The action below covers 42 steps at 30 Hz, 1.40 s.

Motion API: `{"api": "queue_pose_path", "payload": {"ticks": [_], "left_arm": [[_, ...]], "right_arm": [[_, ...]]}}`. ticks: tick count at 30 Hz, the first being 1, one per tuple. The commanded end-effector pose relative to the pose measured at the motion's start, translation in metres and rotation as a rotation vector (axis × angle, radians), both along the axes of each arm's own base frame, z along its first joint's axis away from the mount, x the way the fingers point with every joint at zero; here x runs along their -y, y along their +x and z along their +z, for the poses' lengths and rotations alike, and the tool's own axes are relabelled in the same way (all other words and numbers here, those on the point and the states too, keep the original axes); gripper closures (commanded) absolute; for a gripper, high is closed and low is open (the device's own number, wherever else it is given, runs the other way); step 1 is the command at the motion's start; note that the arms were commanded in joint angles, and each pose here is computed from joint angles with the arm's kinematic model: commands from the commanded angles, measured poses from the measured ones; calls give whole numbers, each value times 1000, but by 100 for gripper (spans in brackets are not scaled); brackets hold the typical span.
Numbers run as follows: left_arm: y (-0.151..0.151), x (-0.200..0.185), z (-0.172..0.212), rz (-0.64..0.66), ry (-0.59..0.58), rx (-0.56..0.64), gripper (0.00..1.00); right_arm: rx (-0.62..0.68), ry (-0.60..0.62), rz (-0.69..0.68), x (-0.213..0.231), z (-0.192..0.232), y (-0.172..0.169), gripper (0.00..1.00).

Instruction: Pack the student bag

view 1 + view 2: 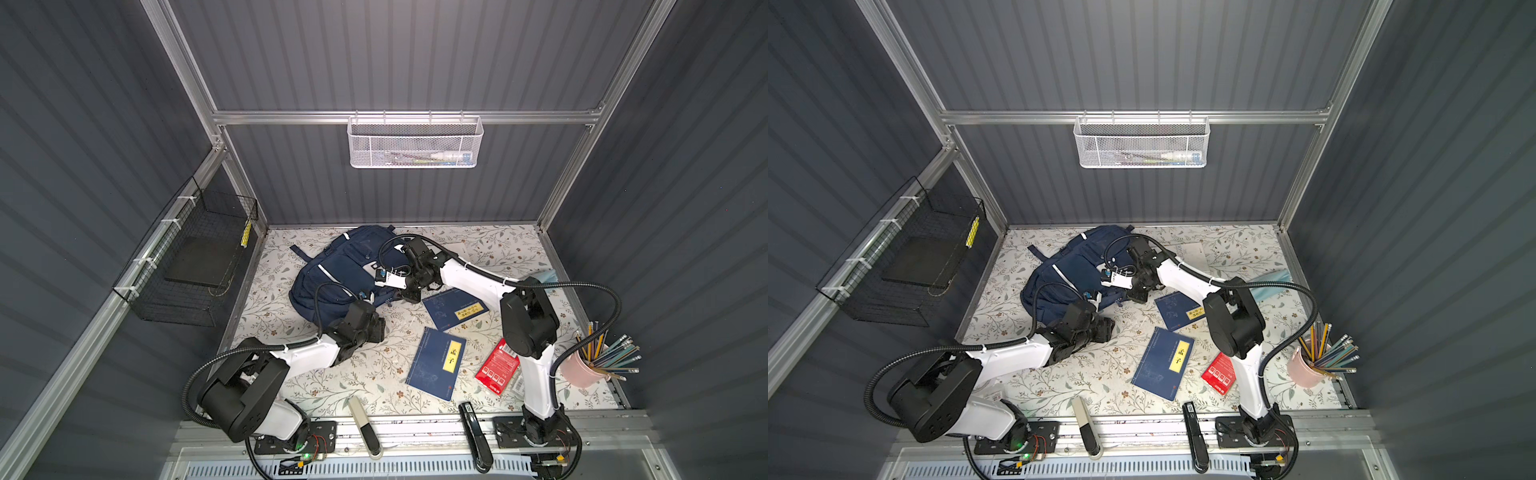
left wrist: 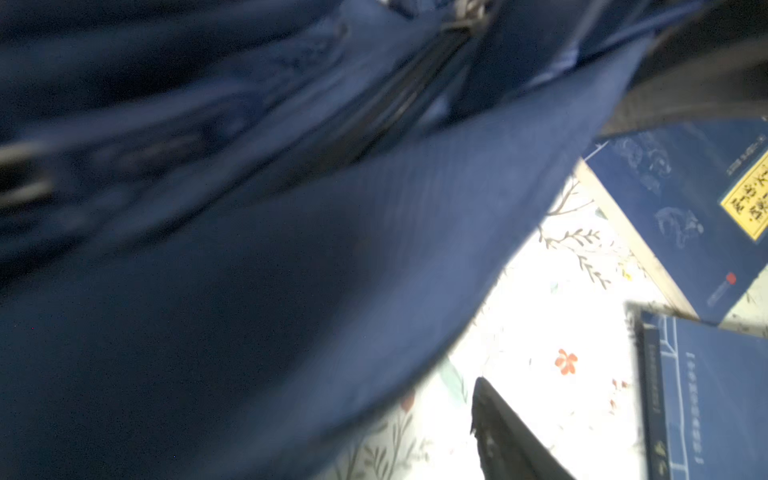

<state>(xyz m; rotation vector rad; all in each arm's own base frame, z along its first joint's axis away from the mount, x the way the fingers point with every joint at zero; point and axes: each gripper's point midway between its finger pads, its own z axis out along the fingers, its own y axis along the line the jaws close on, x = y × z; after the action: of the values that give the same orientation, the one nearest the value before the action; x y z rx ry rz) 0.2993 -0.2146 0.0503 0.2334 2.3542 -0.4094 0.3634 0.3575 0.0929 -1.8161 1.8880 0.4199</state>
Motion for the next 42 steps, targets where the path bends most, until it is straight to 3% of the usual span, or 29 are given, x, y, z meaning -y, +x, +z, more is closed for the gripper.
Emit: {"api": "queue_pose_path", "payload": {"ticks": [1,9,11,13,15,17,21,27,30,31,33,38,42], "left_arm": [[28,18,30,12,-51,136,29],[43,37,34,-2,-75,180,29],[46,39,34,5,-81,181,37],[47,39,33,19,-86,181,65],[47,35,32,48,-91,165,86],[42,27,31,74,-77,134,100],[21,8,33,110,-145,93,100],[1,-17,40,134,-99,55,100],[-1,-3,43,50,-115,44,100],[-2,7,44,8,-138,46,94],[-1,18,41,-23,-152,54,59],[12,19,42,-24,-108,131,37],[24,24,47,-16,-93,160,31]], "right_arm": [[-137,64,10,-10,14,-27,100],[-218,66,-13,-14,7,-39,100],[-228,63,-18,-15,5,-41,100],[-247,65,-24,-14,5,-43,100],[-255,55,-36,-11,2,-44,100],[-250,40,-62,-4,-2,-41,100],[-256,27,-116,8,-5,-36,100],[-265,34,-143,11,-6,-34,100],[-296,65,-156,4,4,-34,100],[-314,78,-161,2,8,-36,100],[-359,115,-168,-6,21,-40,100],[-369,114,-155,-14,29,-50,100],[-402,111,-159,-19,28,-56,100]]}}
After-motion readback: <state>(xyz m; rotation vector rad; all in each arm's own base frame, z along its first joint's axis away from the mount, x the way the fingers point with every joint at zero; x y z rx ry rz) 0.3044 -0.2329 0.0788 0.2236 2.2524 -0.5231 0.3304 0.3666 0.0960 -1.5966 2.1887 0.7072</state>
